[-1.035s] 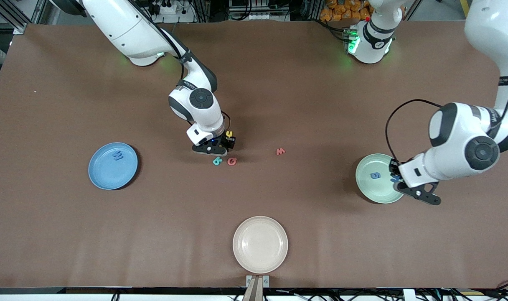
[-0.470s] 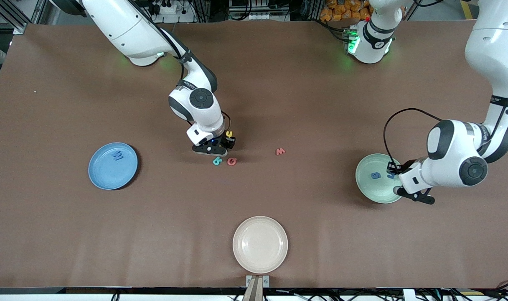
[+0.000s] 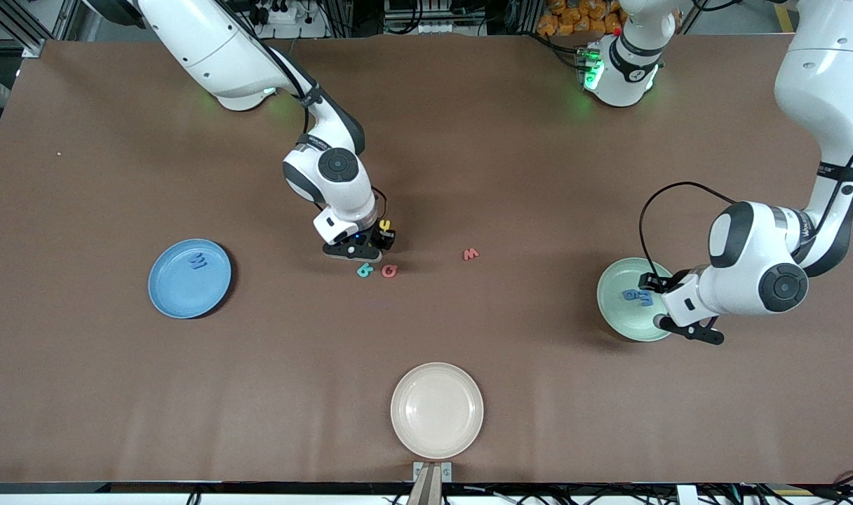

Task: Sort uppercase to blue plate, lowercase to green plate
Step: 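Place the E on the green plate while the right gripper grasps the yellow H, then return the left gripper to letters while the right gripper carries the H, then lower the H onto the blue plate while the left gripper approaches the h, then grasp the yellow 'h' with the left gripper while the right gripper withdraws, then lift the h with the left gripper while the right gripper grasps the R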

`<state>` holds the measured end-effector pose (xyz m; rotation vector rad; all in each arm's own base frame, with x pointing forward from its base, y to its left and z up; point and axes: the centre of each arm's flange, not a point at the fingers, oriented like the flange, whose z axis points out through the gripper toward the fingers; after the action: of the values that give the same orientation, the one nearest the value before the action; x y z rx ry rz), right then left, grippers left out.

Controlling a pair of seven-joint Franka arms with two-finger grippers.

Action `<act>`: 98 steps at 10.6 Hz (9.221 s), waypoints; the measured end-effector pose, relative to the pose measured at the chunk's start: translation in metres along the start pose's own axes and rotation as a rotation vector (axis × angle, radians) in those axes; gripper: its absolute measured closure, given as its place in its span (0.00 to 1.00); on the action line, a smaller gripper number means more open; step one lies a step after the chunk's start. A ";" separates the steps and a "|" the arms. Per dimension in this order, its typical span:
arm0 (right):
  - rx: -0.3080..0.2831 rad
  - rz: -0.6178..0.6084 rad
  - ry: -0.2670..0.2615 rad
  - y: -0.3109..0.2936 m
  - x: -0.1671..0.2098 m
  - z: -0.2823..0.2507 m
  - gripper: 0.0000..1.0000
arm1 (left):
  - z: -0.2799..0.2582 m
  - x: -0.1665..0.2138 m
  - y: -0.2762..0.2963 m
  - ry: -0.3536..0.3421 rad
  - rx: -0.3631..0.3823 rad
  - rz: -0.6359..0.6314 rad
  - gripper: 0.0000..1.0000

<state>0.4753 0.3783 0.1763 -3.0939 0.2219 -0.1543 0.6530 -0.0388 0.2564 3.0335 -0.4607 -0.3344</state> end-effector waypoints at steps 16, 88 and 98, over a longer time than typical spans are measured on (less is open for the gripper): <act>-0.024 -0.072 0.001 0.014 0.017 0.000 0.65 | -0.110 -0.003 0.249 0.031 0.035 -0.163 0.00; -0.002 0.501 -0.178 0.107 0.111 -0.050 0.41 | 0.143 -0.044 0.636 0.289 0.030 -0.010 0.74; 0.068 0.650 -0.128 0.033 0.078 -0.020 0.42 | -0.055 0.002 0.467 0.146 0.166 -0.266 0.74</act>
<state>0.5459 0.3335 0.2026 -2.7702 1.1500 0.0576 0.5324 -0.4841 0.3498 3.2546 -0.0781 -0.0863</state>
